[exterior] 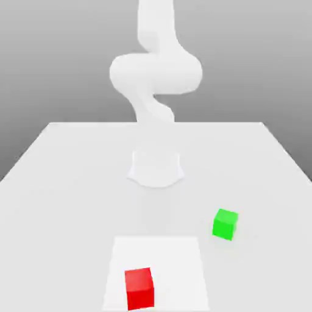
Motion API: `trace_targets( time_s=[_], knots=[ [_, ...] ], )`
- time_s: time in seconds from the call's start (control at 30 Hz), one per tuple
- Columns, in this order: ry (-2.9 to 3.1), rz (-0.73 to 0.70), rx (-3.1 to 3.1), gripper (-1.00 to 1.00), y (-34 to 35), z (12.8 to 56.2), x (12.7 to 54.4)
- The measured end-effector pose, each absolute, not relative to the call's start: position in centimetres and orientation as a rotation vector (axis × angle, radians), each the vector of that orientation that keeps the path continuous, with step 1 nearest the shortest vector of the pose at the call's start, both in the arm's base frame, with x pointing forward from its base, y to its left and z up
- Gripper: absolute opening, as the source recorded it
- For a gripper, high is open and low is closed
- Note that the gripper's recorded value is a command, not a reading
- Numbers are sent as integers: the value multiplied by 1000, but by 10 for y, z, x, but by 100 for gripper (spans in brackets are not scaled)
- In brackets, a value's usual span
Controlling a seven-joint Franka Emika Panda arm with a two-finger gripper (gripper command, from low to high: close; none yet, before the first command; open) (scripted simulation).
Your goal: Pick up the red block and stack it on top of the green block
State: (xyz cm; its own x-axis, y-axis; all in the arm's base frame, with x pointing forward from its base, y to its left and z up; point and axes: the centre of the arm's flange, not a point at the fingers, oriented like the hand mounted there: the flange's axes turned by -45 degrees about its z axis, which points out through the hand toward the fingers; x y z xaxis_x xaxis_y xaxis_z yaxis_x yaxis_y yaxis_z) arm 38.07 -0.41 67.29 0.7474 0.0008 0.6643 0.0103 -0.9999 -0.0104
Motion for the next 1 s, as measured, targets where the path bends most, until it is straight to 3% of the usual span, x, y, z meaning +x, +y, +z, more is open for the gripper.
trace_targets(
  time_s=[0.2,0.43,0.8,0.97,1.0],
  knots=[
    [-79,-842,-2998,0,-11,569,448],
    [-153,-535,-3063,0,-17,436,489],
    [-266,-44,-3127,0,-30,227,477],
    [-277,-2,-3130,0,-32,159,473],
    [-278,0,-3130,-100,-32,149,473]
  ],
)
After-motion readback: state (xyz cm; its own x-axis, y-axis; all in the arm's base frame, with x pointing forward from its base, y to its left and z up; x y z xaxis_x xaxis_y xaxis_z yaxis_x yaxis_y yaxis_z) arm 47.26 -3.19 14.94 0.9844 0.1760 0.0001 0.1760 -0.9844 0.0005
